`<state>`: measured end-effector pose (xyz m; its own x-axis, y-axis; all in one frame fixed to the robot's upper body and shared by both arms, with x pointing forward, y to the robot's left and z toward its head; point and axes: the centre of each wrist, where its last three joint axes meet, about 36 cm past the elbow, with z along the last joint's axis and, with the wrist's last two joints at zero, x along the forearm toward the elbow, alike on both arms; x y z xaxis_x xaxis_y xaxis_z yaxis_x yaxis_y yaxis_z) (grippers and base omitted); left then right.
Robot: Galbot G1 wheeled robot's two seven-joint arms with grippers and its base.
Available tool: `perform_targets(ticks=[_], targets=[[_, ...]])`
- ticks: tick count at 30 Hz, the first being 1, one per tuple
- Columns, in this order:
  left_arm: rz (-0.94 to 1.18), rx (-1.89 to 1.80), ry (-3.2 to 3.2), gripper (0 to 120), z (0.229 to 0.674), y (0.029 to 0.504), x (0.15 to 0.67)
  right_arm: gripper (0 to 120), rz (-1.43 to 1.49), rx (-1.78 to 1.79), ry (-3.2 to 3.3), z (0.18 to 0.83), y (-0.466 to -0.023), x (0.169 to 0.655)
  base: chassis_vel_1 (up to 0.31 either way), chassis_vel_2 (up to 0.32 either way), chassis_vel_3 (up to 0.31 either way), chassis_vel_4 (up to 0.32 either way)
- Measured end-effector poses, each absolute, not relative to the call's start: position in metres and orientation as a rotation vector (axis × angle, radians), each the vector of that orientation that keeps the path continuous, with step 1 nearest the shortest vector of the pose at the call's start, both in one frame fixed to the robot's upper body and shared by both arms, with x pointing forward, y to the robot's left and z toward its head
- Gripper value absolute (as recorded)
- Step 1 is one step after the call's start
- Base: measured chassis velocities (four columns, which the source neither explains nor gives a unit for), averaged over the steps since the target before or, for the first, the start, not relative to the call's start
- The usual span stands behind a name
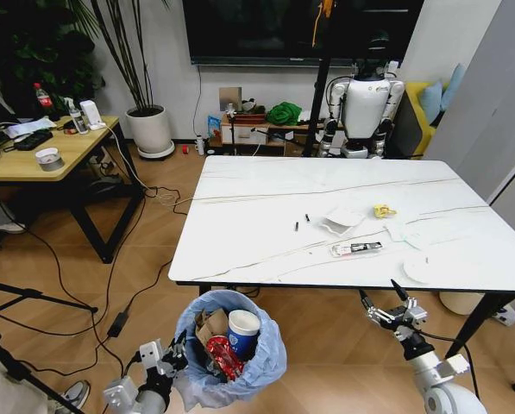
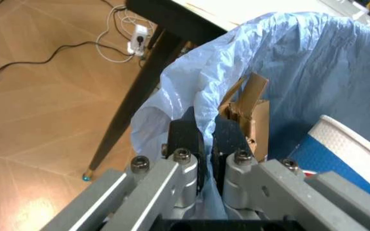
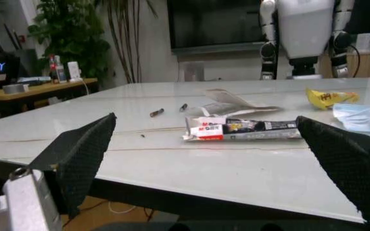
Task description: Pick up the trash bin and place the trash from the table into it.
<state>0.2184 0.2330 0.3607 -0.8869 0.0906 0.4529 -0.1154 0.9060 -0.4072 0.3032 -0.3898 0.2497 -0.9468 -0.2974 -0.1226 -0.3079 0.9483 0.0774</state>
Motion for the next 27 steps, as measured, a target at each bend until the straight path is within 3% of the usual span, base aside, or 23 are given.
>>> perform_targets(ticks=[27], targets=[[0.577, 0.020, -2.583, 0, 0.360, 0.232, 0.211, 100, 0.099, -0.506, 2.987, 0.258, -0.405, 0.309, -0.053, -0.054, 0.053, 0.058]])
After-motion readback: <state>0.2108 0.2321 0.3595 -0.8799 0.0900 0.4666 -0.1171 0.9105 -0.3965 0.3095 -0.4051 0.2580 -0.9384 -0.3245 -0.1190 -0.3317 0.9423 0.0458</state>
